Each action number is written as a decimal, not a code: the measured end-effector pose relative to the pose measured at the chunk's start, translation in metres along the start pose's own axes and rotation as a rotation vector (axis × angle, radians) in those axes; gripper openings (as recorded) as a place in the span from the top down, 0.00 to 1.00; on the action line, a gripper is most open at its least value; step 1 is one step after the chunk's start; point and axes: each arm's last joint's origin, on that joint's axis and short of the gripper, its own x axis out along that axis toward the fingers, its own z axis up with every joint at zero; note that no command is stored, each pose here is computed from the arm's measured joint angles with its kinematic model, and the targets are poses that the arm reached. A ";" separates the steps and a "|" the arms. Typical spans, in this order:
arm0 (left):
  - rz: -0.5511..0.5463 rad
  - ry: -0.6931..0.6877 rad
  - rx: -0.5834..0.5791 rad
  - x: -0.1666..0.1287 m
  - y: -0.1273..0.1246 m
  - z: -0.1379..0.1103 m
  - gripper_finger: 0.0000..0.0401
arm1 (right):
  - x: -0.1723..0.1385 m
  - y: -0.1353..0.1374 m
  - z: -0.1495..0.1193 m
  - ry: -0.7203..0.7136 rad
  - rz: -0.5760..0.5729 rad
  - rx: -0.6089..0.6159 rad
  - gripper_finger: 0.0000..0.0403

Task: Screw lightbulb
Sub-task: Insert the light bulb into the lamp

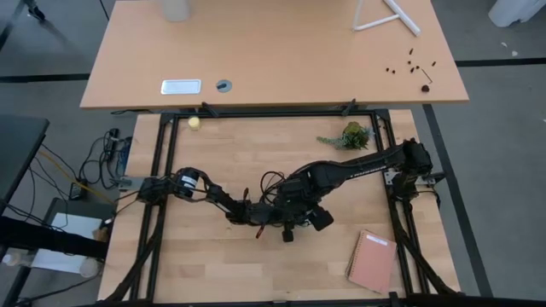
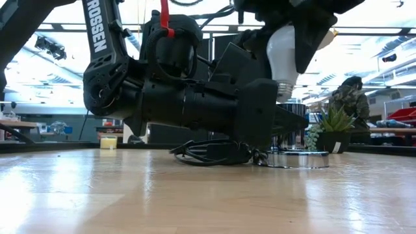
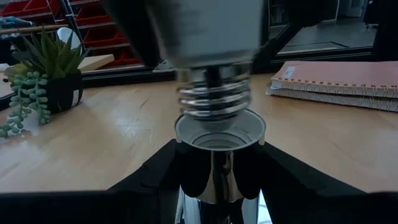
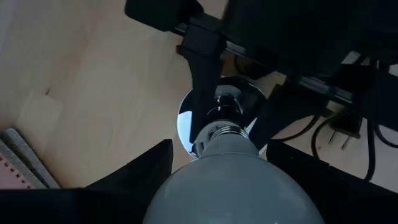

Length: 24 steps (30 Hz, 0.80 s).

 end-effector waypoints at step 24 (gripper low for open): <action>0.021 0.009 -0.033 0.000 0.000 -0.001 0.55 | 0.029 0.000 0.007 0.077 -0.052 -0.161 0.35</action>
